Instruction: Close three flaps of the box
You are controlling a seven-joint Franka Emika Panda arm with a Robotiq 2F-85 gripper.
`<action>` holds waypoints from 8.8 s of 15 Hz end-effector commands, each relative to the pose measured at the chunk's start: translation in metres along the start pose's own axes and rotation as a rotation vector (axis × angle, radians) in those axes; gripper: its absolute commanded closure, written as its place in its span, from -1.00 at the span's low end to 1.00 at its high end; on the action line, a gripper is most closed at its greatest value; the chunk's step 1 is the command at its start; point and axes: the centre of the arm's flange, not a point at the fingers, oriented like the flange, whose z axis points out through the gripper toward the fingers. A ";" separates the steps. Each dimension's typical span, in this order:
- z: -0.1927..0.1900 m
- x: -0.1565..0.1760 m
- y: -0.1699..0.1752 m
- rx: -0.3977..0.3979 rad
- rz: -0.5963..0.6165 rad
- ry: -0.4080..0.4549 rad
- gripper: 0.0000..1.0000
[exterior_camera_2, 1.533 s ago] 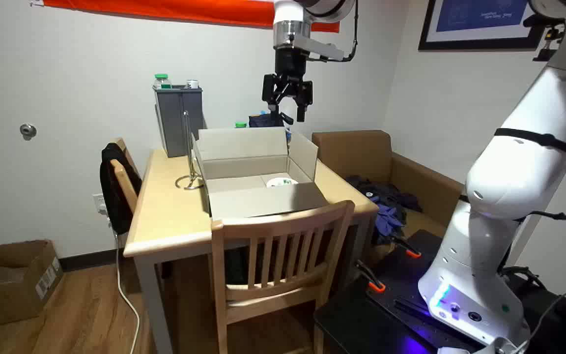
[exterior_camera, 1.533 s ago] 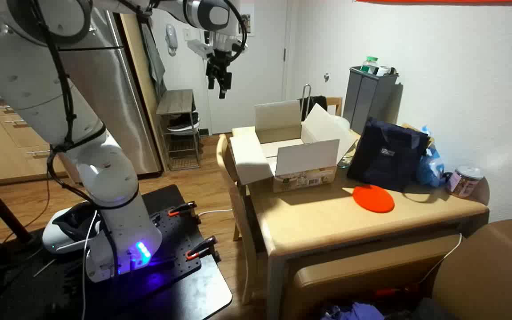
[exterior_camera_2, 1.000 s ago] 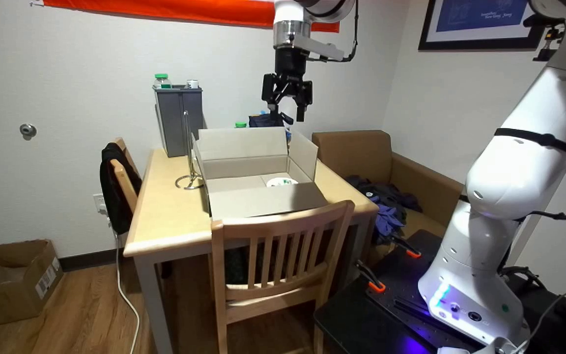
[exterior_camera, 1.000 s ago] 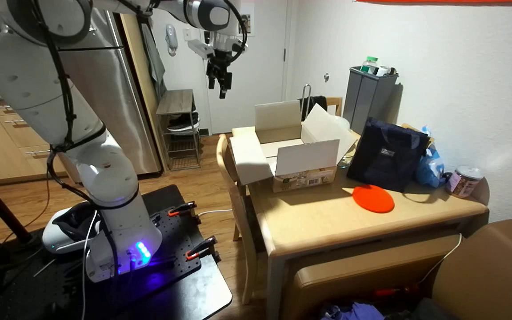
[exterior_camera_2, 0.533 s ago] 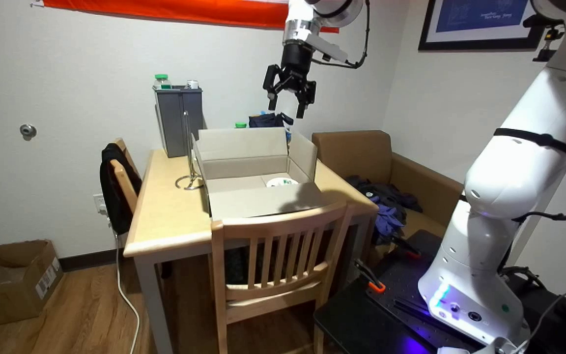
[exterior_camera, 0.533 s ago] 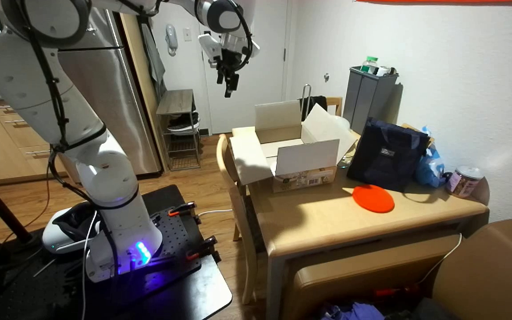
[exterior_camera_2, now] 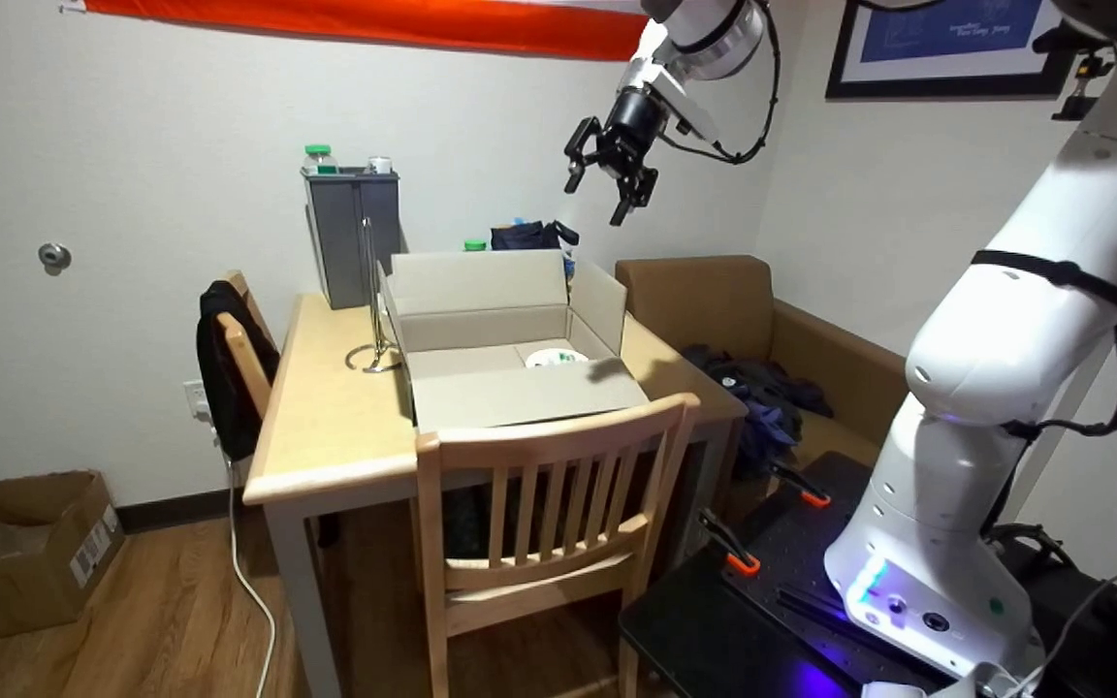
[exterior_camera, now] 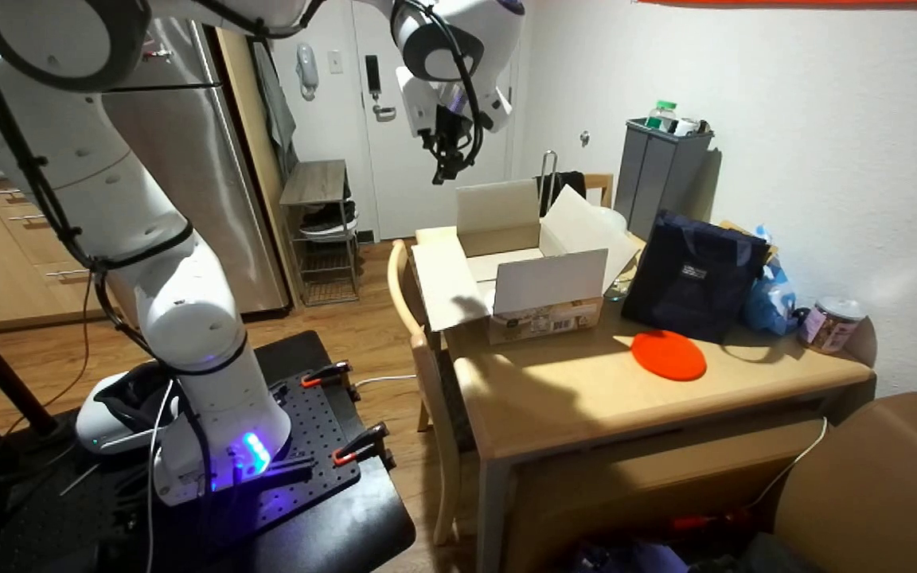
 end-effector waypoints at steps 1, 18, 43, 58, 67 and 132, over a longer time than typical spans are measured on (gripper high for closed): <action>-0.013 -0.004 0.052 0.119 0.040 0.033 -1.00; -0.052 0.026 0.151 0.420 0.297 0.203 -1.00; 0.039 0.080 0.302 0.593 0.742 0.228 1.00; 0.083 0.104 0.242 0.503 0.652 0.120 0.99; 0.110 0.139 0.208 0.347 0.590 0.104 0.99; 0.203 0.168 0.117 -0.455 0.335 0.072 0.99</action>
